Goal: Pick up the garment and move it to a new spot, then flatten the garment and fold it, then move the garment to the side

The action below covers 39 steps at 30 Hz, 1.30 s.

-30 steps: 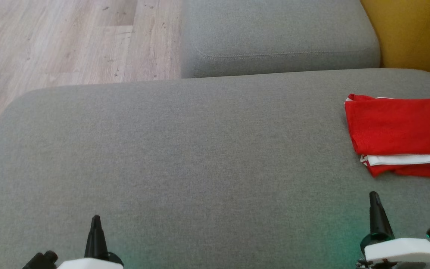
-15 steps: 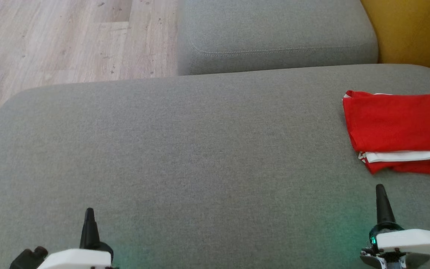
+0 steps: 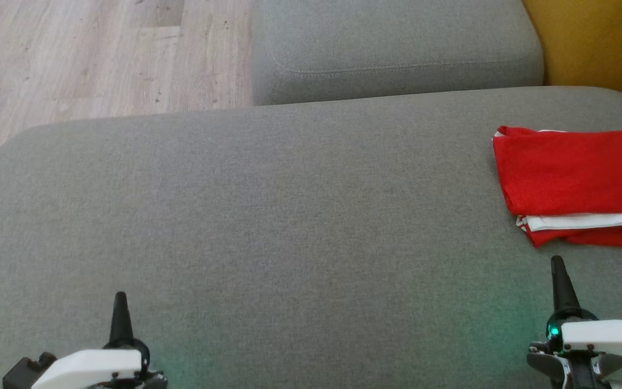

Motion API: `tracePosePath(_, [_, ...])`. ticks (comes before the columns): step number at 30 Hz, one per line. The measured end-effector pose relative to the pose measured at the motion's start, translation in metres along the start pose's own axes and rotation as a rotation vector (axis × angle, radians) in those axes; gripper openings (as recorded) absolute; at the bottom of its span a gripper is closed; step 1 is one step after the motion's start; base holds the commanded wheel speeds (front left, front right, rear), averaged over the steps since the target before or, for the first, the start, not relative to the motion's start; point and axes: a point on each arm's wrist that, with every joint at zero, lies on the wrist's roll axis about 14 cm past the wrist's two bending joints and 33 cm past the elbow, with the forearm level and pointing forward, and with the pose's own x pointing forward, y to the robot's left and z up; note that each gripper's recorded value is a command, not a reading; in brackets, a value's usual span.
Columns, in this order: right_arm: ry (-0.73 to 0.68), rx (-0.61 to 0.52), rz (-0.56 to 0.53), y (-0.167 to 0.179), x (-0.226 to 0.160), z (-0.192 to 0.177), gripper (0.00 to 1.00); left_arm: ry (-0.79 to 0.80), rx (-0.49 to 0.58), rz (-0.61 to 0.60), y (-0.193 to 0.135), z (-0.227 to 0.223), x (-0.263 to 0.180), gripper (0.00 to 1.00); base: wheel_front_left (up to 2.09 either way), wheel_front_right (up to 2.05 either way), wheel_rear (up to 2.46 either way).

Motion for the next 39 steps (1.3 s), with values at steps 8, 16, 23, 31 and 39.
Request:
tracePosePath(8, [-0.01, 0.095, 0.015, 0.006, 0.007, 0.006, 0.0, -0.006, -0.095, -0.03, -0.008, 0.006, 0.008, 0.0, 0.0, 0.0, 0.0])
tracePosePath(16, [-0.02, 0.179, 0.011, 0.004, 0.009, 0.011, 0.0, -0.014, -0.178, -0.047, -0.012, 0.013, 0.012, 0.0, 0.0, 0.0, 0.0])
tracePosePath(23, [-0.028, 0.27, 0.041, 0.013, 0.017, 0.017, 0.0, -0.008, -0.27, -0.082, -0.021, 0.016, 0.02, 0.0, 0.0, 0.0, 0.0])
tracePosePath(31, [-0.046, 0.344, 0.045, 0.013, 0.018, 0.024, 0.0, -0.016, -0.343, -0.098, -0.023, 0.021, 0.023, 0.0, 0.0, 0.0, 0.0])
tracePosePath(39, [-0.041, 0.344, 0.057, 0.017, 0.021, 0.025, 0.0, -0.018, -0.343, -0.107, -0.026, 0.022, 0.025, 0.0, 0.0, 0.0, 0.0])
